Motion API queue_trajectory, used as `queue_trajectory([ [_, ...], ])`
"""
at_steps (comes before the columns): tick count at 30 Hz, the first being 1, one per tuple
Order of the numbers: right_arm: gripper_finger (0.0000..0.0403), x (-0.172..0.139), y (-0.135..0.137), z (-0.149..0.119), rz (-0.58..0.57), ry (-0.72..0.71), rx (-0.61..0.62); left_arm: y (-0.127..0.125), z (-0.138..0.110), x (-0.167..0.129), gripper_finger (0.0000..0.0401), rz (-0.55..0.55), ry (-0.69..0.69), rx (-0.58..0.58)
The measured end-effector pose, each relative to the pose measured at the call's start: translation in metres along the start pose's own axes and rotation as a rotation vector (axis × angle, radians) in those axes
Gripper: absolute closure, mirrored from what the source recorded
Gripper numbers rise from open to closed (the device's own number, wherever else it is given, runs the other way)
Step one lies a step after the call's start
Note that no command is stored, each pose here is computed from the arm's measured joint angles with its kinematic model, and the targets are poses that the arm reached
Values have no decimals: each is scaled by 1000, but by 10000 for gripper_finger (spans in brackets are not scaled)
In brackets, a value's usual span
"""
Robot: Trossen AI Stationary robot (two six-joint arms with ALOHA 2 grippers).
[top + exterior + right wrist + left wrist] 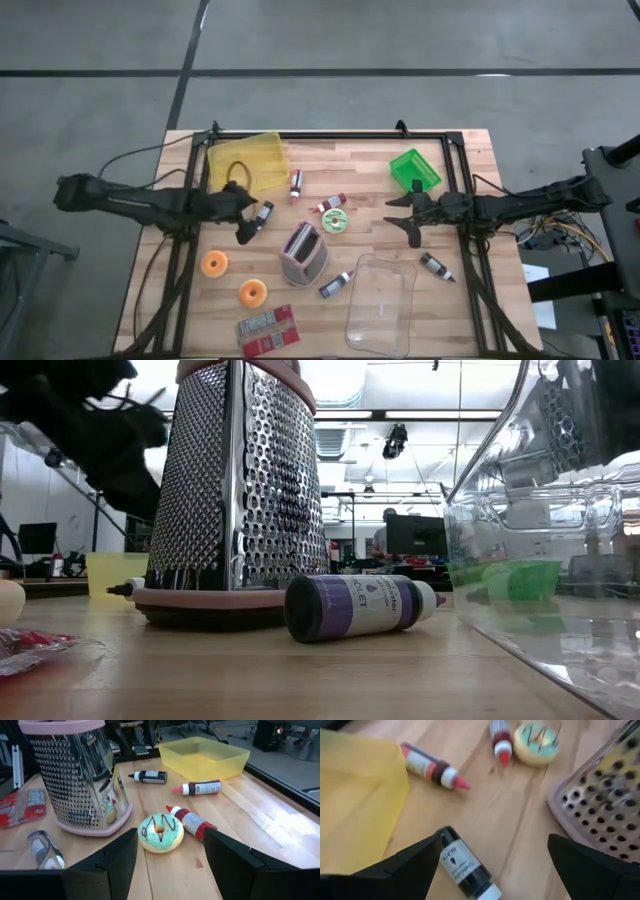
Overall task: Pick & Place Food Item
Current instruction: Put the left black food coloring into the yellow bin
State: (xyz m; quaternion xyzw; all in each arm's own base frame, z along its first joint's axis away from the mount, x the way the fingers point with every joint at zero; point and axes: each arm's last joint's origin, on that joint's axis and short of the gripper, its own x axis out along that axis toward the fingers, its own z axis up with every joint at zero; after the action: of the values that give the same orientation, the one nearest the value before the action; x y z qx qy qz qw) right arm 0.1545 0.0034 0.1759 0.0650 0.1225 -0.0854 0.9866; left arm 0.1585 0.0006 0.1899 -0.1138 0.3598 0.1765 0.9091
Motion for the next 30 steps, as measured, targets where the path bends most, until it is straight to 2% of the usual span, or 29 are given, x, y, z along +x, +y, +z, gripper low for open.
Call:
queue_trajectory([
  [8, 182, 0, -1, -4, -9, 48, -2, -19, 29, 27, 32, 157, 232, -67],
  [16, 182, 0, -1, -4, -10, 56, -4, -27, 25, 60, 32, 298, 448, -73],
  [30, 182, 0, -1, -5, -11, 63, -8, -27, 17, 83, 32, 372, 520, -117],
])
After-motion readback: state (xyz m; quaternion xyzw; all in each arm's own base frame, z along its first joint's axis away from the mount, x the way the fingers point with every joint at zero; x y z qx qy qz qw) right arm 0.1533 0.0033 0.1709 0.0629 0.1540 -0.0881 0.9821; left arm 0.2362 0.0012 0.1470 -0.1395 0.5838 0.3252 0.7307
